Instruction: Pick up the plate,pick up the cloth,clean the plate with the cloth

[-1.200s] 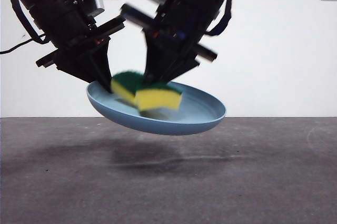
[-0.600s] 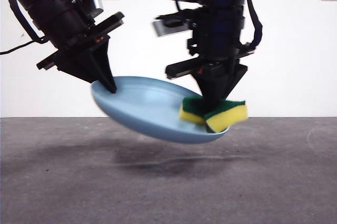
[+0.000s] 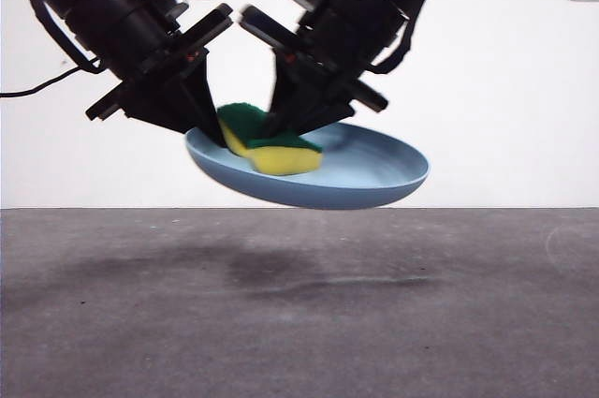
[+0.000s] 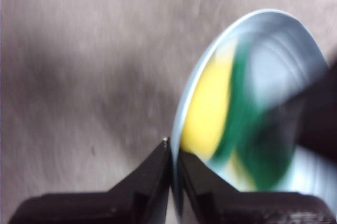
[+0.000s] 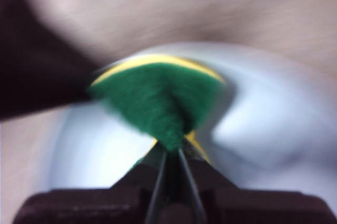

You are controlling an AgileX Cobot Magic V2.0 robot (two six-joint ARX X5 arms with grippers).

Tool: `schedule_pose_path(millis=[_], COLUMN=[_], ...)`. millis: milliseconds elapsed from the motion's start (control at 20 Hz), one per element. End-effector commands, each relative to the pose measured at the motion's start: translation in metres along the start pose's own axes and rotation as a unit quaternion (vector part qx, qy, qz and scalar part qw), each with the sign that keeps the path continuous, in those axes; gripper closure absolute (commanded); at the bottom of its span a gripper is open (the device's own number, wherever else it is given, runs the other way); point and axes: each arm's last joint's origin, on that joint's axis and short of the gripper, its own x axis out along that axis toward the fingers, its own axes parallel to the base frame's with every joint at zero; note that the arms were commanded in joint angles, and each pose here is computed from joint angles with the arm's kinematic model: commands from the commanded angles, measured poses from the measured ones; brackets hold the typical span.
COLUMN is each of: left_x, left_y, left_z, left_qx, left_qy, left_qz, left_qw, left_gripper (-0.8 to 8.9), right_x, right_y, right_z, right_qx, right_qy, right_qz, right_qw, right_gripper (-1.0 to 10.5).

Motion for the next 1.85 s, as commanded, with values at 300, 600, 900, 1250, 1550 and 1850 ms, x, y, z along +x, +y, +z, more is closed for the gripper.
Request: schedule_pose_path(millis=[300, 600, 900, 1250, 1550, 1850], left_x=[-0.001, 0.000, 0.002, -0.001, 0.013, 0.036], left_y=[-0.001, -0.007, -0.013, 0.008, 0.043, 0.069], left_z=[0.006, -0.002, -0.001, 0.003, -0.001, -0.012], left_qx=[-0.015, -0.017, -0.003, 0.063, 0.052, 0.031], left_qy=[-0.026, 0.019, 0.014, -0.022, 0.010, 0.053], left_qz=[-0.014, -0.062, -0.077, 0.135, 0.190, 0.204], left_qw=[0.999, 0.998, 0.997, 0.989, 0.980, 0.977], left_gripper=[8.22, 8.22, 8.22, 8.22, 8.22, 8.13], right_x=[-0.001, -0.012, -0.007, -0.032, -0.098, -0.148], right_y=[0.004, -0.028, -0.023, -0.005, 0.011, 0.022], right_z=[-0.045, -0.018, 0.002, -0.020, -0.012, -0.010], right_qx=[-0.048, -0.039, 0.034, 0.039, -0.001, -0.026], right_qy=[0.224, 0.091, -0.026, 0.097, 0.038, -0.032], right_qz=[-0.176, -0.350, -0.061, 0.087, 0.082, 0.040], right_qw=[0.957, 0.932, 0.997, 0.991, 0.996, 0.998], right_gripper=[9.6, 9.6, 9.6, 9.6, 9.6, 9.6])
